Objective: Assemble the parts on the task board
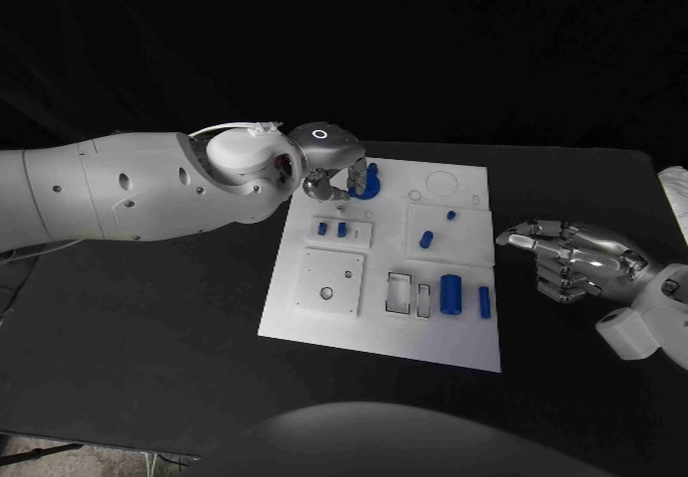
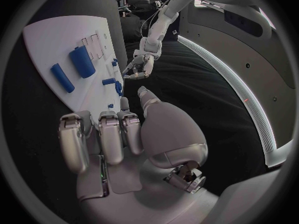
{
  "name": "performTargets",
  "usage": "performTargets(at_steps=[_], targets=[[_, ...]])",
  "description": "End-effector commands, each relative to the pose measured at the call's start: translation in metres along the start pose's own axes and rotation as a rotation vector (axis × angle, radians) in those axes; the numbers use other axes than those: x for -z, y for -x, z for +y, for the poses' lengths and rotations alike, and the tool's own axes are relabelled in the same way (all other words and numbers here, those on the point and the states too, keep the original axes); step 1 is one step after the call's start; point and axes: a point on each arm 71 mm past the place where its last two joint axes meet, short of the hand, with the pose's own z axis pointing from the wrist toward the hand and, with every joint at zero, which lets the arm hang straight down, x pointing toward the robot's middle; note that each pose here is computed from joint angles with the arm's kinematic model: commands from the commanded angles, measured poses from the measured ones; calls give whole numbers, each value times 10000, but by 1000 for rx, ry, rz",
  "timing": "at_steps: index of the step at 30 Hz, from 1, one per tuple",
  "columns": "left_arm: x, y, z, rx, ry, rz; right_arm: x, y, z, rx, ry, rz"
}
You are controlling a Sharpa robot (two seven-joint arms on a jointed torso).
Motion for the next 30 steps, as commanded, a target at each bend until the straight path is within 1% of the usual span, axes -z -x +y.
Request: performTargets(at_steps=[1, 5, 8, 13, 20, 30], targets=[[51, 1, 0, 37, -8, -5, -9, -7, -4, -4, 4, 11], [90, -19, 34, 41, 6, 11, -25, -12, -11, -4, 3, 14], [100, -31, 51, 42, 13, 18, -36, -17, -21, -5, 1, 16], [93, -39, 58, 42, 17, 21, -43, -22, -39, -8, -3, 18], [62, -55, 62, 37, 20, 27, -43, -31, -52, -10, -5, 17], [51, -96, 95, 22, 42, 64, -41, -37, -56, -12, -8, 18]])
